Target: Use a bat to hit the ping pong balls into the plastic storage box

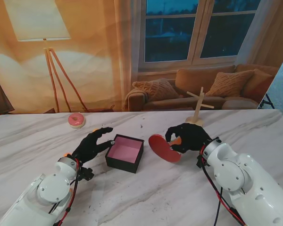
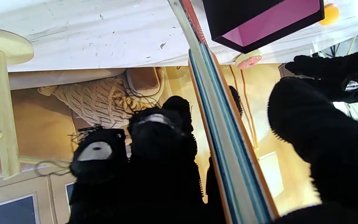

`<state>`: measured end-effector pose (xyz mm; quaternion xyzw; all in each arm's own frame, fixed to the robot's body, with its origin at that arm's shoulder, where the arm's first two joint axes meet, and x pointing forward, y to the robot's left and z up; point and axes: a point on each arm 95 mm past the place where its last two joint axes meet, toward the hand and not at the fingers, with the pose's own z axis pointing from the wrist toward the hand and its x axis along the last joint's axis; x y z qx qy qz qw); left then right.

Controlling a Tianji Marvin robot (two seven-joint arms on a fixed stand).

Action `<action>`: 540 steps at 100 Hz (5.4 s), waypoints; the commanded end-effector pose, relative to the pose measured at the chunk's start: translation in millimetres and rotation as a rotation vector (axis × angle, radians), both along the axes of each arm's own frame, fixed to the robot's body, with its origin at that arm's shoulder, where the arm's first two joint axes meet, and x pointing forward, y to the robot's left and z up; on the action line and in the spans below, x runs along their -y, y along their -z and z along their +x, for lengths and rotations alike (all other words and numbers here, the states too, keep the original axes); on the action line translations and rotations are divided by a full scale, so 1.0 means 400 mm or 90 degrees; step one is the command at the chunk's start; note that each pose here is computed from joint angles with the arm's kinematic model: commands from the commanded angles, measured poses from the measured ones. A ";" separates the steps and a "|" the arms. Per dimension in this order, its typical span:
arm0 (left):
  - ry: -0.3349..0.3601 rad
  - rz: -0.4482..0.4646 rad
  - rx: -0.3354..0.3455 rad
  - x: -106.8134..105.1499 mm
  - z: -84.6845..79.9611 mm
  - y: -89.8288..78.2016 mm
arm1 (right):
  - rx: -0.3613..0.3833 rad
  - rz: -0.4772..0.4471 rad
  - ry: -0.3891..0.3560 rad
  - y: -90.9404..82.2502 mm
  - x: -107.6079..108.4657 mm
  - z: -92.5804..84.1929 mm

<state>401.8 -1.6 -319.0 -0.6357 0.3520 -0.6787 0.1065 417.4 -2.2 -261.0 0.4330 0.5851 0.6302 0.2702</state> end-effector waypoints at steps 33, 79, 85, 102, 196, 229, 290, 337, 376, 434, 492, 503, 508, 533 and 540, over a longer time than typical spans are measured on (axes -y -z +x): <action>0.001 -0.003 -0.009 0.006 -0.003 0.005 | -0.021 -0.031 -0.015 0.022 0.010 0.002; -0.008 -0.001 -0.001 0.008 -0.001 0.005 | 0.003 -0.018 0.004 0.023 0.009 0.004; -0.009 -0.001 -0.001 0.008 -0.001 0.005 | 0.000 -0.024 0.000 0.019 0.013 0.004; -0.009 -0.001 0.000 0.008 -0.001 0.006 | -0.023 -0.046 -0.008 0.015 0.023 -0.001; -0.011 -0.006 -0.004 0.009 -0.002 0.007 | 0.037 -0.093 0.002 0.010 0.032 -0.003; -0.013 -0.008 -0.005 0.009 -0.001 0.007 | 0.061 -0.046 0.030 -0.006 0.037 -0.006; -0.014 -0.009 -0.005 0.008 -0.002 0.006 | 0.076 -0.040 0.039 -0.031 0.030 -0.003; -0.013 -0.009 -0.009 0.009 -0.001 0.008 | 0.048 0.010 0.058 -0.015 0.007 -0.001; -0.013 -0.009 -0.012 0.009 -0.001 0.008 | 0.042 0.045 0.062 -0.022 0.005 -0.008; -0.015 -0.014 -0.014 0.010 -0.001 0.009 | -0.015 0.121 0.083 0.026 -0.013 -0.005; -0.020 -0.020 -0.016 0.011 -0.001 0.008 | -0.038 0.093 0.095 0.049 -0.011 0.011; -0.020 -0.020 -0.017 0.011 -0.001 0.009 | -0.042 0.083 0.098 0.053 -0.007 0.016; -0.020 -0.020 -0.017 0.012 -0.001 0.009 | -0.045 0.079 0.099 0.055 -0.006 0.018; -0.020 -0.020 -0.018 0.012 0.000 0.010 | -0.066 0.050 0.100 0.069 0.003 0.027; -0.020 -0.020 -0.019 0.012 0.000 0.010 | -0.070 0.038 0.097 0.072 0.007 0.029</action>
